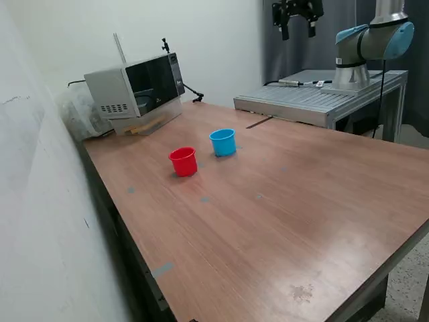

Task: Place red objects in the red bin, and blue objects in the blue bin.

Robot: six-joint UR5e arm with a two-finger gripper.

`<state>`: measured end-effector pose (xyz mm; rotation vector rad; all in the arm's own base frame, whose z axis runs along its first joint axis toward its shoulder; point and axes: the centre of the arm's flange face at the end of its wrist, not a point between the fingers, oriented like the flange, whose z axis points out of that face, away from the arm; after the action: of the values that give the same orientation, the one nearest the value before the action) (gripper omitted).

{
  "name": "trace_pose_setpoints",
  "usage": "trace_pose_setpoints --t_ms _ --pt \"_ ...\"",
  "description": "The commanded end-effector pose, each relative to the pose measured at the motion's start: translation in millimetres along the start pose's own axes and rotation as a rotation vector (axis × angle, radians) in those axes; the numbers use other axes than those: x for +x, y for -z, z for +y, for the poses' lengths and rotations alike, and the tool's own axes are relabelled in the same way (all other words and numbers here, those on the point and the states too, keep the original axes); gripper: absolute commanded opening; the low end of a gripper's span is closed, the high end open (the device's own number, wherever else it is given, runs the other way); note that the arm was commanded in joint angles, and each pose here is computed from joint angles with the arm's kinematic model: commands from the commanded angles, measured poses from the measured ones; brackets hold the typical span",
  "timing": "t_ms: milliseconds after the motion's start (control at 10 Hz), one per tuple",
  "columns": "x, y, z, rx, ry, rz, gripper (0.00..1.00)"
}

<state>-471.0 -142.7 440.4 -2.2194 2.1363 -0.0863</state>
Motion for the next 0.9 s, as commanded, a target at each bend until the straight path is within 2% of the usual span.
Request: trace_pose_setpoints --t_ms 0,100,200,300,400,500,800 --pt "35 15 -66 0.098 0.060 -0.023 1.00" --pt "34 22 -92 0.107 0.066 -0.024 1.00" --pt "34 17 -118 0.155 0.068 -0.024 1.00" --pt "47 5 -146 0.242 0.107 -0.039 1.00" --pt "57 -8 -171 0.384 0.147 -0.057 1.00" --pt "58 -12 -177 0.429 0.151 -0.062 1.00" --pt "57 -8 -174 0.420 0.155 -0.064 1.00"
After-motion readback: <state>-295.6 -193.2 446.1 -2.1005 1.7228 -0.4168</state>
